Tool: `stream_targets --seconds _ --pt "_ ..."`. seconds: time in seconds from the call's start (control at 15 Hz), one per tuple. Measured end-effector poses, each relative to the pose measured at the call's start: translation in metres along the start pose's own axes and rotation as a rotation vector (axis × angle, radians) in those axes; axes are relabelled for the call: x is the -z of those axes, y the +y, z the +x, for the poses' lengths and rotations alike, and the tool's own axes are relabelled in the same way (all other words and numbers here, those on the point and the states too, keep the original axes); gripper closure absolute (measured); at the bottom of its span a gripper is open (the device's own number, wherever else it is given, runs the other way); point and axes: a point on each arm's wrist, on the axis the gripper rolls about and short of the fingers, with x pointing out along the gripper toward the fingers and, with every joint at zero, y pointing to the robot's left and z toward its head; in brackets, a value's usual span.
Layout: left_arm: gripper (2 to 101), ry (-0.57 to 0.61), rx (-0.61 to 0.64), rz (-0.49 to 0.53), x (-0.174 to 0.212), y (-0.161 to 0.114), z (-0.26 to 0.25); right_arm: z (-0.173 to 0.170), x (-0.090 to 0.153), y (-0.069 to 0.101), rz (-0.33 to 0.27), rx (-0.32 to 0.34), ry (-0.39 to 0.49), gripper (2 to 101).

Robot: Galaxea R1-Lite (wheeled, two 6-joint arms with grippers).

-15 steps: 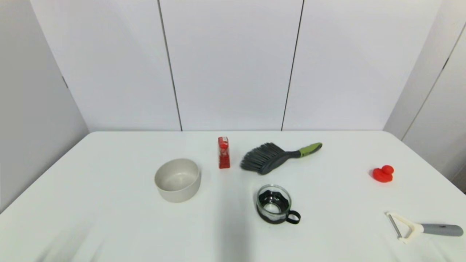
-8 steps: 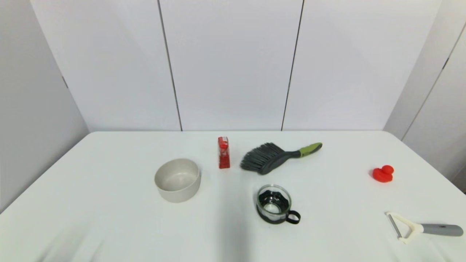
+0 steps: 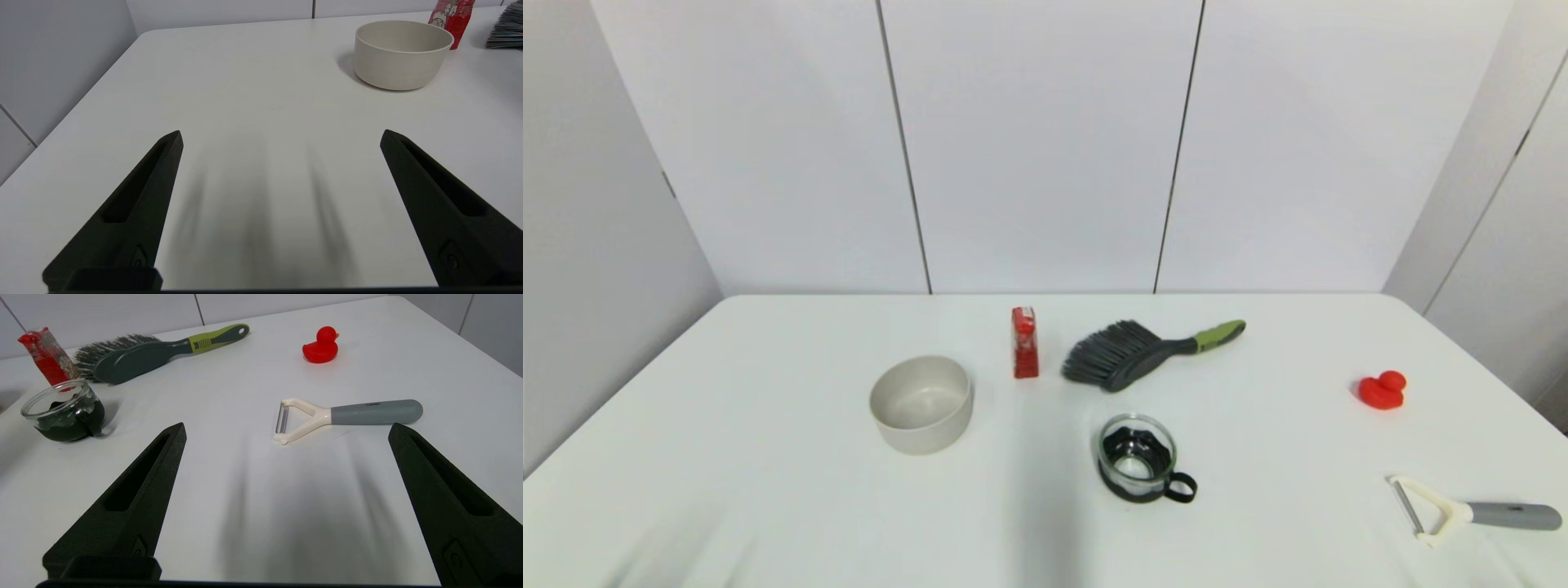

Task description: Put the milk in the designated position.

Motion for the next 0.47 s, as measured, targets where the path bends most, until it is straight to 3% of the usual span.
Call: stream_targets --seconds 0.47 --pt "5.4 0.0 0.0 0.0 0.0 0.0 0.0 0.0 0.0 0.0 -0.004 -0.001 0.0 4.3"
